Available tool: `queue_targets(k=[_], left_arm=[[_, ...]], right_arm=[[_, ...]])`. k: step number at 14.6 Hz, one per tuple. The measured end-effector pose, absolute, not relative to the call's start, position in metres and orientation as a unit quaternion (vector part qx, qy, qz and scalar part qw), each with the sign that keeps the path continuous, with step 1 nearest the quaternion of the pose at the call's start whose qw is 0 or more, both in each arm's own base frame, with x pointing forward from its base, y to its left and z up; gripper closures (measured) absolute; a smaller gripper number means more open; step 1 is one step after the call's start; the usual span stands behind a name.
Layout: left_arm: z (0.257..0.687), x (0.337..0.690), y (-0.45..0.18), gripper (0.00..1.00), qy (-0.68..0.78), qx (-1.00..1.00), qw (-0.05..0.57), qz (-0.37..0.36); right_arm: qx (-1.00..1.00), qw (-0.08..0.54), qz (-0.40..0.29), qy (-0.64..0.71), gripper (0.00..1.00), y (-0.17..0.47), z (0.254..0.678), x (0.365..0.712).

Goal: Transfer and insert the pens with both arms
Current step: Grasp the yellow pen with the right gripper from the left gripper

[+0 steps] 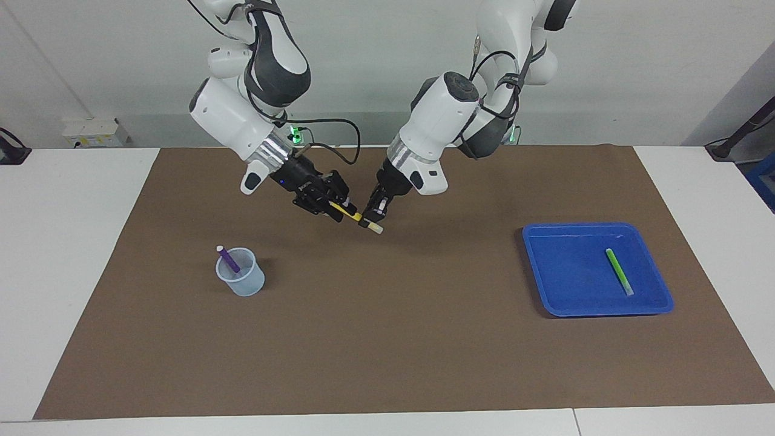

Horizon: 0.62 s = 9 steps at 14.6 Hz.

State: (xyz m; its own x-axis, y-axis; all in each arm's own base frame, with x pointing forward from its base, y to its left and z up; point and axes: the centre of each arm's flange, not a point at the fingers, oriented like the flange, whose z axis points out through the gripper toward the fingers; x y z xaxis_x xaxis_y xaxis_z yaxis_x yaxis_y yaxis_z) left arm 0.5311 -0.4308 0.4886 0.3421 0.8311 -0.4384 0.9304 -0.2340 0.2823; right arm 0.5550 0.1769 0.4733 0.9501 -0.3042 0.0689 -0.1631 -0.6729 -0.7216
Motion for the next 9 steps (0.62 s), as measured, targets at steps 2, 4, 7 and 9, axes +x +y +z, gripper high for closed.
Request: queue_targets(k=[2, 4, 7, 9], left_arm=[[0.4886, 0.5307, -0.4313, 0.83, 0.565, 0.780, 0.252, -0.098], [0.4891, 0.5316, -0.4308, 0.83, 0.565, 0.779, 0.255, -0.097], [0.4906, 0.5329, -0.4304, 0.83, 0.566, 0.777, 0.261, -0.094], [0.4913, 0.5334, -0.4304, 0.83, 0.566, 0.775, 0.264, -0.092]], right_arm=[[-0.910, 0.384, -0.091, 0.126, 0.61, 0.1732, 0.4731, 0.5558], [-0.910, 0.384, -0.090, 0.125, 0.63, 0.1751, 0.4734, 0.5552], [-0.911, 0.384, -0.090, 0.122, 0.62, 0.1782, 0.4740, 0.5541], [-0.911, 0.385, -0.090, 0.122, 0.62, 0.1785, 0.4742, 0.5539]])
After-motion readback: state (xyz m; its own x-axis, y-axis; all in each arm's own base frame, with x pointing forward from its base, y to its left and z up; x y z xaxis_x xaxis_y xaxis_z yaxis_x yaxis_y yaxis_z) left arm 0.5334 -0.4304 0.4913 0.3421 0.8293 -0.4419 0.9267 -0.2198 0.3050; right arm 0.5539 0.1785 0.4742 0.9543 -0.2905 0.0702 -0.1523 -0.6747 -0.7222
